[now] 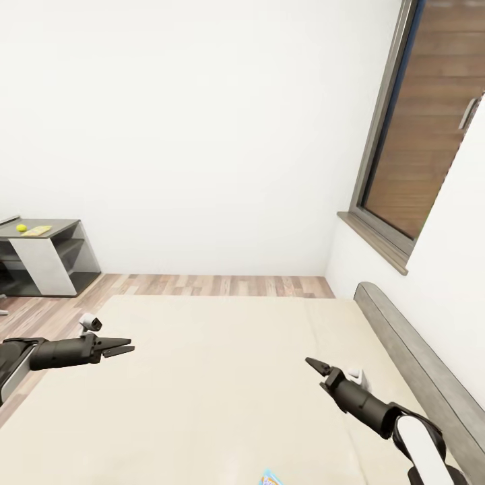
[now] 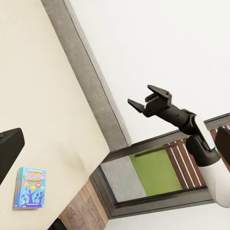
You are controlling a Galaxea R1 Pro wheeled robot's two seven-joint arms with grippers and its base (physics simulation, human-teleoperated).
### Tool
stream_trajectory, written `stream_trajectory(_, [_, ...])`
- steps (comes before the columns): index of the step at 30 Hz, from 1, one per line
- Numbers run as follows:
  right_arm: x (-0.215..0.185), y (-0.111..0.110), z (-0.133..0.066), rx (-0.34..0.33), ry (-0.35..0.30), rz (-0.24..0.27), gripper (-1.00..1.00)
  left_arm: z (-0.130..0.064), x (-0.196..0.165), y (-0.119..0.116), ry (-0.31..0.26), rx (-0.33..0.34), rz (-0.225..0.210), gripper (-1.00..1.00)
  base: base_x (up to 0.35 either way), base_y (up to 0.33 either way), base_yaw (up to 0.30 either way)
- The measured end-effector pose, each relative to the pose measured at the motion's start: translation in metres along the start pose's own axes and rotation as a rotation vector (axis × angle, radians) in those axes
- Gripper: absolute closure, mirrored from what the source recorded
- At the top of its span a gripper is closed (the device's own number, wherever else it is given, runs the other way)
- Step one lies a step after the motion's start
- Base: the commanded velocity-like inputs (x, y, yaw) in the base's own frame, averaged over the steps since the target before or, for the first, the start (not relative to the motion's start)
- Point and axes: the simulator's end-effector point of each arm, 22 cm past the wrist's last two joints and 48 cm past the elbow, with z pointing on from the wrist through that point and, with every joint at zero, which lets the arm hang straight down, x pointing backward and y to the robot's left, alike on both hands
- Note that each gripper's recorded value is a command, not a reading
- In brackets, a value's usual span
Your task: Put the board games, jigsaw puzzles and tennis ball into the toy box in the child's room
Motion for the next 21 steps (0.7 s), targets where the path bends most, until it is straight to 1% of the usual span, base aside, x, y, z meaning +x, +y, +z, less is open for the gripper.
stream_trajectory(1, [0.004, -0.004, 0.002, 0.026, 0.013, -0.009, -1.00, 0.000, 0.000, 0.000, 0.000, 0.000, 0.000, -1.00, 0.000, 0.000, 0.000])
stream_trajectory(2, [0.012, -0.013, 0.005, 0.085, 0.042, -0.032, -1.00, 0.000, 0.000, 0.000, -0.001, -0.001, 0.000, -1.00, 0.000, 0.000, 0.000])
stream_trajectory(3, [0.016, -0.018, 0.007, 0.121, 0.056, -0.044, -1.00, -0.001, 0.000, 0.000, -0.001, -0.001, 0.000, -1.00, 0.000, 0.000, 0.000])
stream_trajectory(4, [0.021, -0.028, 0.010, 0.197, 0.080, -0.070, -1.00, -0.001, 0.000, 0.000, -0.001, -0.002, 0.000, -1.00, 0.000, 0.000, 0.000])
stream_trajectory(5, [0.022, -0.033, 0.012, 0.237, 0.090, -0.084, -1.00, -0.001, 0.000, 0.000, -0.001, -0.002, 0.001, -1.00, 0.000, 0.000, 0.000])
stream_trajectory(6, [0.025, -0.042, 0.014, 0.312, 0.105, -0.110, -1.00, -0.002, -0.001, 0.000, -0.001, -0.002, 0.001, -1.00, 0.000, 0.000, 0.000])
stream_trajectory(9, [0.030, -0.051, 0.016, 0.413, 0.126, -0.144, -1.00, -0.003, -0.001, 0.000, -0.002, -0.004, 0.001, -1.00, 0.000, 0.000, 0.000])
stream_trajectory(10, [0.036, -0.056, 0.019, 0.468, 0.141, -0.159, -1.00, -0.003, -0.001, 0.000, -0.003, -0.004, 0.001, -1.00, 0.000, 0.000, 0.000])
stream_trajectory(15, [0.050, -0.069, 0.025, 0.589, 0.181, -0.178, -1.00, -0.001, -0.001, -0.001, -0.002, 0.000, 0.003, -1.00, 0.000, 0.000, 0.000])
stream_trajectory(21, [0.056, -0.071, 0.029, 0.624, 0.200, -0.185, -1.00, -0.001, -0.004, -0.004, -0.006, 0.004, 0.001, -1.00, 0.000, 0.000, 0.000])
